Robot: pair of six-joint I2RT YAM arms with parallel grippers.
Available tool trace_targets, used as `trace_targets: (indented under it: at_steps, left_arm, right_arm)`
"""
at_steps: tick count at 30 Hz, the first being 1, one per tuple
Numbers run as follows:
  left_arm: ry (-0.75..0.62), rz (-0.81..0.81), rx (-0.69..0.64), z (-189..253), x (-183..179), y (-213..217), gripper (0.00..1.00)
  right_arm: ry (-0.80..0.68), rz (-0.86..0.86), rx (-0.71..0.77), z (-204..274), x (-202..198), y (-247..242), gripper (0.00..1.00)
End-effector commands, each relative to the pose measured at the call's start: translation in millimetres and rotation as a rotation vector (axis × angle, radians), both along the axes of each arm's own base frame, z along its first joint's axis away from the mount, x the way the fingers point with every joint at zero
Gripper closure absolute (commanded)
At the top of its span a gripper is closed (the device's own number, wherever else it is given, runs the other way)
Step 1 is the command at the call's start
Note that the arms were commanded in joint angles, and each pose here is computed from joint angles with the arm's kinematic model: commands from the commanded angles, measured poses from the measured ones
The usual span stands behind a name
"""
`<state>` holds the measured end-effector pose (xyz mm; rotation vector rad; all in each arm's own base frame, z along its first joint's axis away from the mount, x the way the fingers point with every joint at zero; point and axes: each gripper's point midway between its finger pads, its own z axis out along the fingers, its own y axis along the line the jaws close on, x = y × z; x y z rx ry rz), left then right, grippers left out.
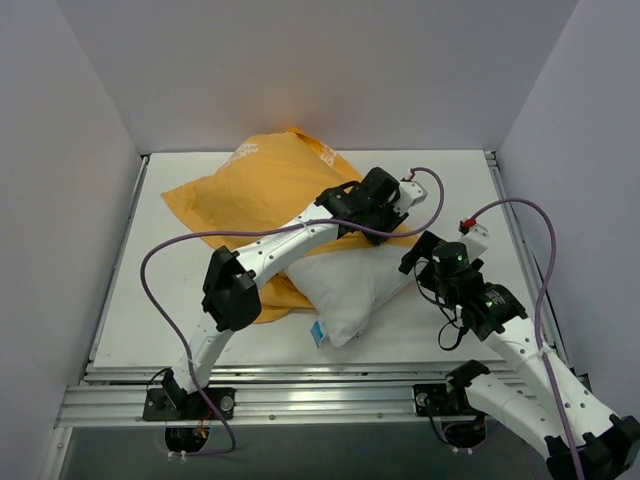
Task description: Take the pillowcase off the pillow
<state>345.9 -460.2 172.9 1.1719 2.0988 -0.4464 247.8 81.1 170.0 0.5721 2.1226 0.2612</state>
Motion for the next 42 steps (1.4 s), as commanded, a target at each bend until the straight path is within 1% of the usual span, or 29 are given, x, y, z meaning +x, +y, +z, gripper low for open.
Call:
trace_targets:
  at_steps: [1,2,3,5,6,7,8,9,10,11,12,13,14,17,22,24,25,28,29,31,33,34,36,38,39,40,42]
  left_arm:
    - [-0.024,0.073,-0.022,13,14,23,0.75]
    - [-0.025,0.092,-0.033,15,18,30,0.93]
    - [-0.021,0.110,-0.049,17,17,34,0.97]
    - [-0.054,0.159,-0.071,26,19,49,0.98]
    - [-0.050,0.196,-0.093,30,20,55,0.98]
    - [-0.072,0.215,-0.131,48,19,61,0.98]
    - [-0.067,0.237,-0.119,42,17,69,0.98]
    - [-0.071,0.252,-0.141,48,16,70,0.98]
    - [-0.083,0.262,-0.164,59,13,75,0.98]
    - [-0.068,0.269,-0.161,53,8,79,0.98]
    - [-0.063,0.282,-0.186,56,7,79,0.98]
    - [-0.070,0.290,-0.207,64,5,82,0.98]
    - [-0.062,0.304,-0.203,59,3,85,0.98]
    - [-0.069,0.317,-0.224,65,3,88,0.98]
    - [-0.063,0.330,-0.240,64,7,86,0.98]
    - [-0.054,0.341,-0.249,63,10,85,0.98]
    - [-0.053,0.342,-0.256,65,12,83,0.98]
    - [-0.048,0.364,-0.281,68,21,83,0.98]
    - [-0.054,0.377,-0.296,75,28,85,0.98]
    - [-0.054,0.405,-0.310,77,37,87,0.98]
    - [-0.067,0.465,-0.337,88,53,96,0.98]
    - [-0.069,0.490,-0.339,88,61,100,0.98]
    - [-0.113,0.592,-0.358,97,82,117,0.98]
    - [-0.146,0.656,-0.345,97,96,130,0.98]
    - [-0.175,0.710,-0.325,99,107,140,0.98]
    - [-0.185,0.745,-0.312,98,116,151,0.98]
    - [-0.206,0.803,-0.285,100,130,164,0.98]
  right_arm:
    - [-0.021,0.113,0.087,-3,8,28,0.05]
    - [-0.014,0.140,0.099,-8,9,34,0.06]
    - [-0.042,0.163,0.127,-4,14,41,0.07]
    - [-0.024,0.231,0.168,-13,12,56,0.08]
    - [-0.057,0.251,0.194,-8,17,63,0.08]
    - [-0.050,0.256,0.198,-15,19,65,0.08]
    - [-0.040,0.308,0.235,-16,16,76,0.08]
    - [-0.095,0.331,0.267,-5,23,84,0.07]
    - [-0.097,0.351,0.282,-10,24,89,0.06]
    - [-0.081,0.362,0.307,-15,24,95,0.06]
    - [-0.109,0.368,0.324,-11,30,98,0.04]
    - [-0.087,0.366,0.332,-19,32,101,0.03]
    - [-0.100,0.379,0.362,-16,35,107,0.02]
    - [-0.094,0.410,0.408,-21,38,119,0.01]
    - [-0.164,0.489,0.461,1,48,137,0.01]
    - [-0.173,0.509,0.463,4,52,142,0.06]
    - [-0.155,0.512,0.457,-1,54,143,0.09]
    - [-0.114,0.545,0.446,-13,54,149,0.48]
    - [-0.106,0.560,0.448,-14,54,151,0.78]
    - [-0.090,0.593,0.452,-16,50,156,1.00]
    - [-0.079,0.644,0.468,-11,42,161,1.00]
    - [-0.109,0.673,0.477,5,39,164,1.00]
    - [-0.113,0.748,0.500,24,24,170,1.00]
    - [-0.187,0.833,0.538,68,10,175,1.00]
    - [-0.172,0.881,0.554,77,-2,177,1.00]
    - [-0.212,0.914,0.557,96,-12,174,1.00]
    - [-0.224,0.980,0.545,122,-30,172,1.00]
